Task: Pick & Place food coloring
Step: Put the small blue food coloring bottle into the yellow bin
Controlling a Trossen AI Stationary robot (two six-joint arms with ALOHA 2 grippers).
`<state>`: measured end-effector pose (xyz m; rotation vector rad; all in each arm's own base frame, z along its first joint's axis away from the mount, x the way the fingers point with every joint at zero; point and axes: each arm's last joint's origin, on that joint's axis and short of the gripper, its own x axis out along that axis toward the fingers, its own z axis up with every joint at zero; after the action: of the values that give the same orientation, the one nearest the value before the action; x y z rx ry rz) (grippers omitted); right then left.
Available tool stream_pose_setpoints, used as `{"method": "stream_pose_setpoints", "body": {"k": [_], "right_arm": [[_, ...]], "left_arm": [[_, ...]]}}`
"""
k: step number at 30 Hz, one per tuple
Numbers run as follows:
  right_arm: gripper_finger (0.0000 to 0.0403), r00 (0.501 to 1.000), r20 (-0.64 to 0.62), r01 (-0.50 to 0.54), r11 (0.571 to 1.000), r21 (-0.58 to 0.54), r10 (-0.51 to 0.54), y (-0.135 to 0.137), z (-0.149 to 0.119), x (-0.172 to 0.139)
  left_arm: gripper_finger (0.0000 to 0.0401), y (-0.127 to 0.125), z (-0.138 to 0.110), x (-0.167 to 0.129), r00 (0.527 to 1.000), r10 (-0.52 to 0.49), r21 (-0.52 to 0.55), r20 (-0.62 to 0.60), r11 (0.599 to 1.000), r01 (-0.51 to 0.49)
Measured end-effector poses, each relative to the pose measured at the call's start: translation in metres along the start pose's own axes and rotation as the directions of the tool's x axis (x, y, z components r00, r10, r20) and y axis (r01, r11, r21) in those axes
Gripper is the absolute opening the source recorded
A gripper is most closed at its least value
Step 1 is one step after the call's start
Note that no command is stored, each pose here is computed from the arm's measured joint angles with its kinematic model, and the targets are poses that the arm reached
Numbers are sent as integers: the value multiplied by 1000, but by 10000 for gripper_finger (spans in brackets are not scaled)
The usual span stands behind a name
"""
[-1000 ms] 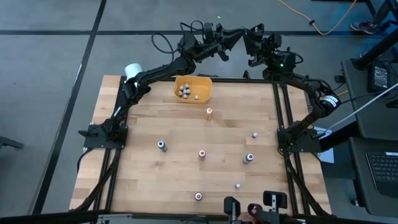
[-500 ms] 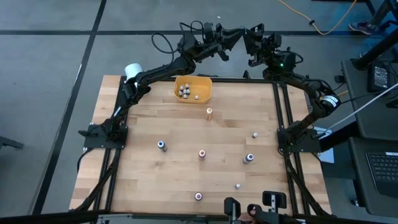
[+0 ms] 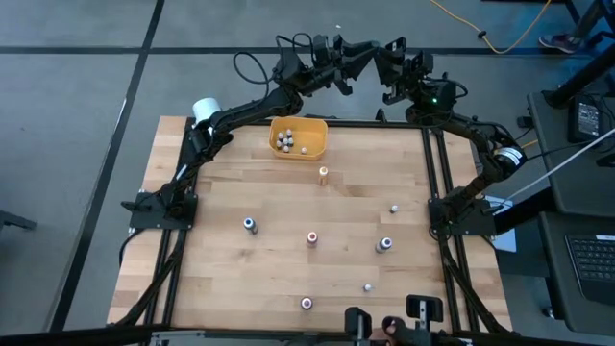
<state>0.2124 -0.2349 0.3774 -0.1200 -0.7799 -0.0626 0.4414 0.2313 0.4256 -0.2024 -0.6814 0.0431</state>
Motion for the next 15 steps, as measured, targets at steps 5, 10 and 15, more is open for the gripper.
{"method": "stream_pose_setpoints", "body": {"k": [5, 10, 15], "right_arm": [[54, 1000, -4, -6, 1000, -3, 6, 0, 0, 0], [43, 1000, -6, -6, 1000, -2, 6, 0, 0, 0], [27, 1000, -9, -9, 1000, -2, 9, 0, -1, -1]], "left_arm": [[156, 0, 1, 0, 1000, 2, -6, 2, 1000, -2], [154, 0, -1, 0, 1000, 13, -61, -15, 998, -14], [142, 1, -2, 0, 999, 32, -88, -27, 996, -34]]}}
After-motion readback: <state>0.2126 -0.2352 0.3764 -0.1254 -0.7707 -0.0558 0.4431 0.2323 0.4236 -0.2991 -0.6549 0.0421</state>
